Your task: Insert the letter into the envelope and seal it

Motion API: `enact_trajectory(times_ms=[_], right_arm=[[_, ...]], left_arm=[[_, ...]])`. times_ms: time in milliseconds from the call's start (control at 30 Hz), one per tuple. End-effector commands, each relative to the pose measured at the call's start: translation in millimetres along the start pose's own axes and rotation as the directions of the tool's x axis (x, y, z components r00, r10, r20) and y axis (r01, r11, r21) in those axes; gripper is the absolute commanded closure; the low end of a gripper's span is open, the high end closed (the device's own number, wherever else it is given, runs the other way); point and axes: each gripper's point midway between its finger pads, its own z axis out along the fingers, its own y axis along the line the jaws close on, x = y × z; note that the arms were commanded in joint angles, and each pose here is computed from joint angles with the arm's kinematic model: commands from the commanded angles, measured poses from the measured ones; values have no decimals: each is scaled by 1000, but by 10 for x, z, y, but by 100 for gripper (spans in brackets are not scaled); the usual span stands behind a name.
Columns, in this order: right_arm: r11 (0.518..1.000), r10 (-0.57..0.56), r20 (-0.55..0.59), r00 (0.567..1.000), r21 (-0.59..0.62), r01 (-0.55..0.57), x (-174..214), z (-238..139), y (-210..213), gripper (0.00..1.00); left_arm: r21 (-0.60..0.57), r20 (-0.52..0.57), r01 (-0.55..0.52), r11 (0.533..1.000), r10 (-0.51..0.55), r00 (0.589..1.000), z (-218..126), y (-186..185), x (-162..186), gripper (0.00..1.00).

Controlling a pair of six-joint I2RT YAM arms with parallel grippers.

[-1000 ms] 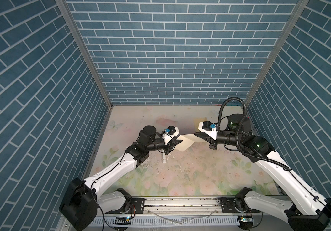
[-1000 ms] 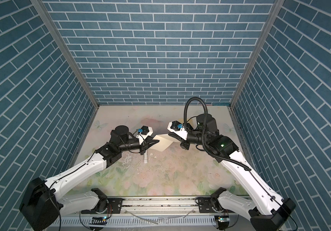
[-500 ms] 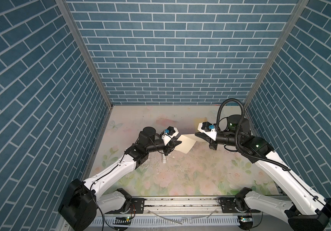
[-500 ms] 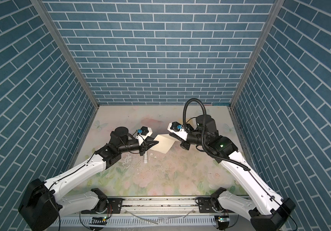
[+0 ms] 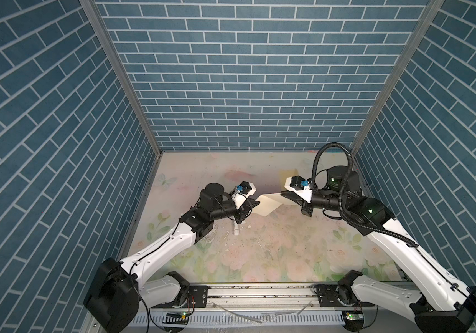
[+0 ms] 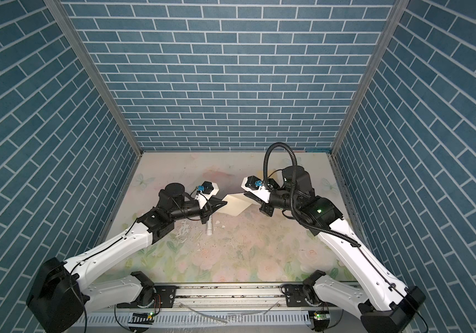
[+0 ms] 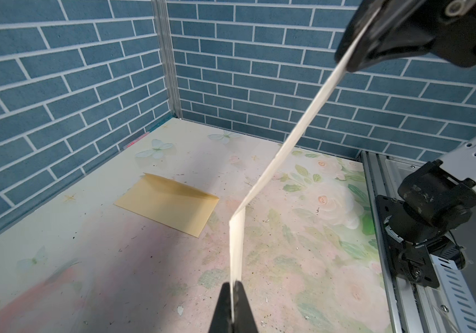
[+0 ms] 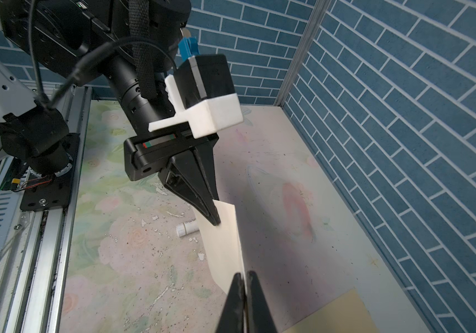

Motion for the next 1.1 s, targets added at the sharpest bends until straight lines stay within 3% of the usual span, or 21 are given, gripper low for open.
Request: enact_trajectory(times_ms=[0, 167, 300, 567, 1067], right_arm=[[999, -28, 38, 999, -16, 29, -49, -64, 89, 72], [999, -21, 124, 992, -42, 26, -285, -296, 216, 46], [999, -29, 113, 993, -11, 31, -292, -329, 169, 39], [992, 34, -6, 999, -125, -35, -101, 20, 132, 39], [950, 104, -22, 994, -294, -105, -32, 422, 185, 50]], left_arm=[[-68, 11, 0, 998, 1, 1000, -46, 88, -9, 100], [-95, 13, -31, 995, 32, 999, -89, 106, 9, 100], [-44, 68, -62, 997, 64, 996, -115, -3, -117, 100], [70, 132, -72, 995, 63, 989, -156, -230, -166, 100], [141, 154, -68, 988, 46, 987, -179, -351, -215, 100]])
